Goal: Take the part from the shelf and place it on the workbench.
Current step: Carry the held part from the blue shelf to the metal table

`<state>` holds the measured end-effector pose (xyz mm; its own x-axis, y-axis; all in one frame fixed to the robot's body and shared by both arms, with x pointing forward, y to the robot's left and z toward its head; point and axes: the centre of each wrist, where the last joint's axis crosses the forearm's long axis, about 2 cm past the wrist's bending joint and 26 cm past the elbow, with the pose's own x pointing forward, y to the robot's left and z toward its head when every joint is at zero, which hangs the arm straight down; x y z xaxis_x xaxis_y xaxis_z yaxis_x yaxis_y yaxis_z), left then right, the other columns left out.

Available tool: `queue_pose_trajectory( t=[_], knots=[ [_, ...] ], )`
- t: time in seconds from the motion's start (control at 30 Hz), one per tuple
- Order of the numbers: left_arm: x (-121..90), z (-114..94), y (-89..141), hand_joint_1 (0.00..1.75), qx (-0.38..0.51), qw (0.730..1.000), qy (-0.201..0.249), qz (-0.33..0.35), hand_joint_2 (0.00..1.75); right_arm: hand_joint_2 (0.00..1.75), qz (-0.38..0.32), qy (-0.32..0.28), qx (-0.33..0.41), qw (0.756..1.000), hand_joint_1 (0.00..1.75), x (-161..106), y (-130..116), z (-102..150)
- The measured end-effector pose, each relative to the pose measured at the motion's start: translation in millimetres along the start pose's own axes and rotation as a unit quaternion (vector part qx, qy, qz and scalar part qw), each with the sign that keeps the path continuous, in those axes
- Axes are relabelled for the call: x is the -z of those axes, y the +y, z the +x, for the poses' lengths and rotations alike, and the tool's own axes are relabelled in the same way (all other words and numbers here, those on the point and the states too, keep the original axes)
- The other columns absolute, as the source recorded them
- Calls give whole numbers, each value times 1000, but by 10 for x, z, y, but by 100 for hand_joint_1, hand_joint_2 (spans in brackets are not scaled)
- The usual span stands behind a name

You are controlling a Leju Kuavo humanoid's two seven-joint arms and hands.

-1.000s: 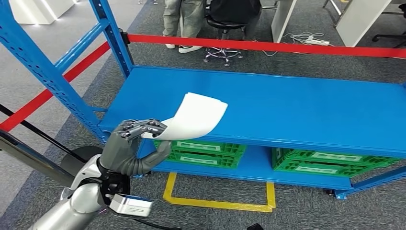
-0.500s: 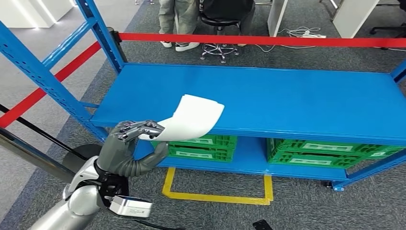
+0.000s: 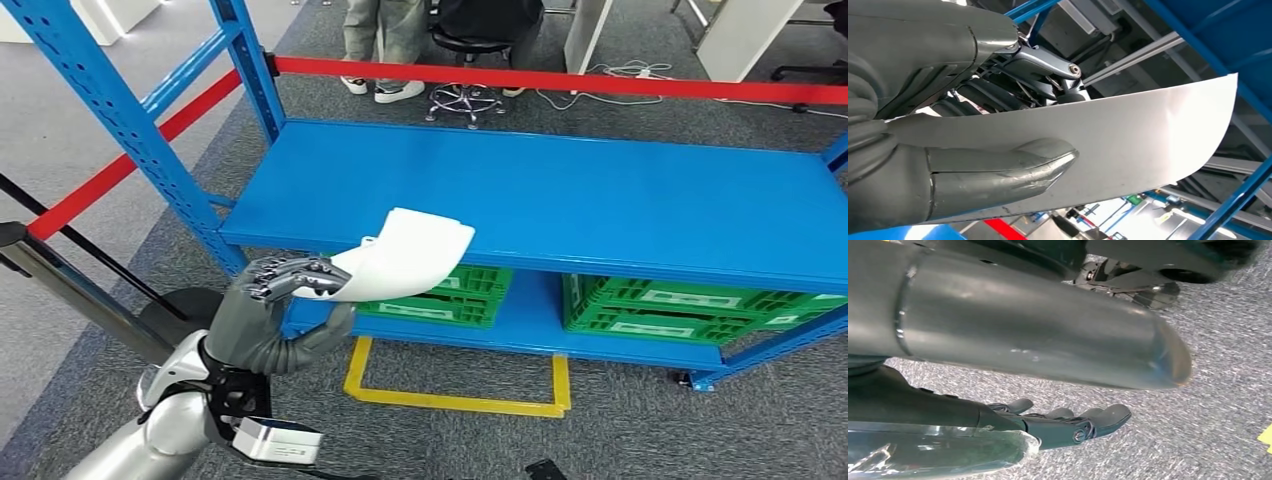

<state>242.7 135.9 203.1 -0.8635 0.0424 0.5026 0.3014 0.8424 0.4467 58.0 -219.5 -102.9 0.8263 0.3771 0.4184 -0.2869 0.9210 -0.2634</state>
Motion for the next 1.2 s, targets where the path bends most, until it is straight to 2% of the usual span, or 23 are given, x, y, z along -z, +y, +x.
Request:
queue_pose_trajectory(
  t=[1.2],
  knots=[
    [-51, 13, 6, 175, 1, 1000, 1, -5, 175, 0, 8, -18, 15, 1000, 0, 1, 12, 20]
  ],
)
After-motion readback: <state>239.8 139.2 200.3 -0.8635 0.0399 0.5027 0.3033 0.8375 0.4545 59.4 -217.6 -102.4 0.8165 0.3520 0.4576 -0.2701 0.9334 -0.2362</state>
